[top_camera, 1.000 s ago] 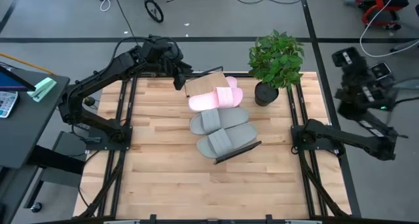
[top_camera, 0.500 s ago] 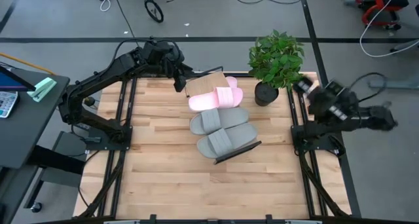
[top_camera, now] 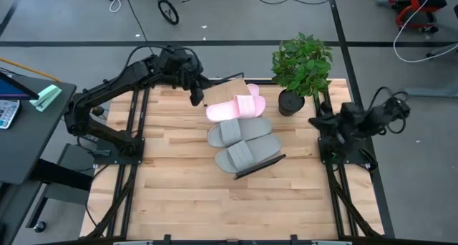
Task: Pick and place slides into the shelf
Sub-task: Put the pink slipper on the shelf
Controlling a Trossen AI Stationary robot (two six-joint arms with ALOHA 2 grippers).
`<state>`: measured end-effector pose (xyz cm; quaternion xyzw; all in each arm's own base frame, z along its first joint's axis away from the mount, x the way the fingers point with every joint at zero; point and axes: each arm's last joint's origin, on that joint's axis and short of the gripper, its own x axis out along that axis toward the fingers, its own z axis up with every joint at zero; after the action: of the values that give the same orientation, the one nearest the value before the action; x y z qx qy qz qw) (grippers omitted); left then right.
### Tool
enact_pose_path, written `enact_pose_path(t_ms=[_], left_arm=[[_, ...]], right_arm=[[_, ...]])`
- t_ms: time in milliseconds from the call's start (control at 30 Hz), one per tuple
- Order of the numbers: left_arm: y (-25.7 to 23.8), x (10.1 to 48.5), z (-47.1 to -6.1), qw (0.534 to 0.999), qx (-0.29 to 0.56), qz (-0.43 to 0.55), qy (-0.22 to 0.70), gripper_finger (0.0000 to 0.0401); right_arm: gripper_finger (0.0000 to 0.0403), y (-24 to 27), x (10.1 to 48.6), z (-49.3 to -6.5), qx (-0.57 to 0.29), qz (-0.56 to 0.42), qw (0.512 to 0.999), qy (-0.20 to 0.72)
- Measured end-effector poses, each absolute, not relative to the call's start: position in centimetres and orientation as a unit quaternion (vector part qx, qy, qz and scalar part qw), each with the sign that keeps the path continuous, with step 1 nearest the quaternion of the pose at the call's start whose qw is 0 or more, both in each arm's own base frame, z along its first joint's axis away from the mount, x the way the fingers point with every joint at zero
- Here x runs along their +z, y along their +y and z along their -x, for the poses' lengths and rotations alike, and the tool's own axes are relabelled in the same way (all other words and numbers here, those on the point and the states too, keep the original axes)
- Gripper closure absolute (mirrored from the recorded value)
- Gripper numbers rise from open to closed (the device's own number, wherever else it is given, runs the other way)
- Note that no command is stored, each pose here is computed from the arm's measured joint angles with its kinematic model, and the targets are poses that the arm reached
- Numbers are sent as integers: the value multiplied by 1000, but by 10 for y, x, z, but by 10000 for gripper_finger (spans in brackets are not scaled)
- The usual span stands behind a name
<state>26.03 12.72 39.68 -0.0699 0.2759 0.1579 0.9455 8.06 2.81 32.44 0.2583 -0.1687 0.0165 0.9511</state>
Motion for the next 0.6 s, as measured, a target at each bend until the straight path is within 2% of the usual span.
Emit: enact_pose_path(t_ms=[233,600], left_arm=[[117,396,-265,945,157,67,280,324],[116,396,-265,944,161,79,277,330]], right_arm=[[403,35,291,-84,-93,-279,955,-33],[403,28,239,-75,-259,-309,914,36]])
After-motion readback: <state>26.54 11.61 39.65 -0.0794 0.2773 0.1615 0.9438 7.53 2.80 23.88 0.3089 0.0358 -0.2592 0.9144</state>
